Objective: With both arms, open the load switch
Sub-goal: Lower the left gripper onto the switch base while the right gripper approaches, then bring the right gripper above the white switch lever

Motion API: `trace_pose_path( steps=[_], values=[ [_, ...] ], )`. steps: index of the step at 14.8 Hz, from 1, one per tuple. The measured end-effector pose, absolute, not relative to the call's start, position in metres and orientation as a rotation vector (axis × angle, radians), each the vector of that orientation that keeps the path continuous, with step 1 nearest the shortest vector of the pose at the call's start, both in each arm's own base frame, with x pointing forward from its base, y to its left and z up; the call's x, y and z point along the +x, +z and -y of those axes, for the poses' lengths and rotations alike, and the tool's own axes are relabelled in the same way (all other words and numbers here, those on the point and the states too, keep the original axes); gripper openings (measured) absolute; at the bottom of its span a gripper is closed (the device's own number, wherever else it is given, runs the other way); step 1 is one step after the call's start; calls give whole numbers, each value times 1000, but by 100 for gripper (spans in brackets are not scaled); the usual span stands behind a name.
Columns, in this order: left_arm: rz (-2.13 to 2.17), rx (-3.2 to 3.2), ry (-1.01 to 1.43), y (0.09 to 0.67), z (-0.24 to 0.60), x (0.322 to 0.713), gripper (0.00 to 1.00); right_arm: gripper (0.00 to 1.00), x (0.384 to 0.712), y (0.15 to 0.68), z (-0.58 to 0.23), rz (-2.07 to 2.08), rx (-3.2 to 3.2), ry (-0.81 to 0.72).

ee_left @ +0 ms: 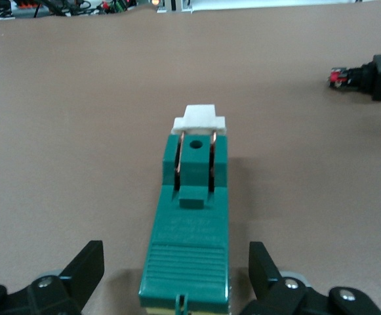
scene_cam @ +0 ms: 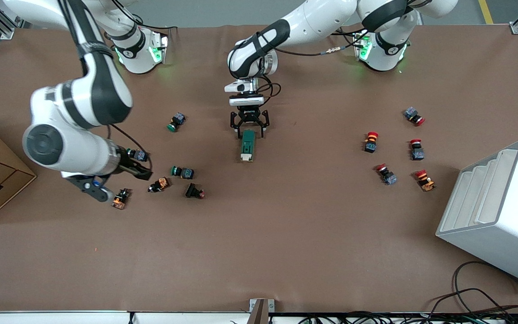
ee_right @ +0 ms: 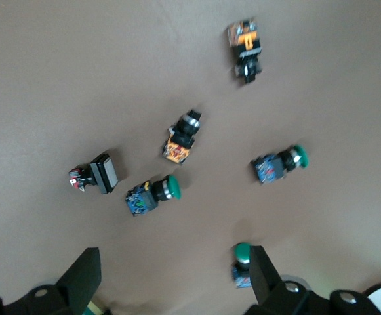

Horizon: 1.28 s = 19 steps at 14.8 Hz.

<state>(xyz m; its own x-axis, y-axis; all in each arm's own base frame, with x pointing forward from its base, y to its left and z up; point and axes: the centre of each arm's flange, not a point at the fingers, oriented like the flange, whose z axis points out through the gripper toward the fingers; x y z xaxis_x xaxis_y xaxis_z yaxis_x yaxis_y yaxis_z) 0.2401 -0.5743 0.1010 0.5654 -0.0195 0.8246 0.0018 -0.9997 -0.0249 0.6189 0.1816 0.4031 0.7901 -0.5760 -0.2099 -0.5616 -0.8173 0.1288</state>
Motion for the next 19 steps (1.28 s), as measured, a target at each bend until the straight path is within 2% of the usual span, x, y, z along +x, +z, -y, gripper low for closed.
trace_pose_path(
  steps=[6,9,14,19],
  values=[
    [-9,-2751,-1542,85,569,245,98,100,620,363,-263,1179,2762,-364],
    [-16,-2741,-1562,83,569,243,98,100,616,336,-323,1379,2672,-312],
    [-5,-2734,-1592,80,570,238,100,100,593,285,-396,1612,2540,-244],
    [-2,-2732,-1608,79,572,233,100,100,561,229,-444,1740,2415,-278]
  ],
)
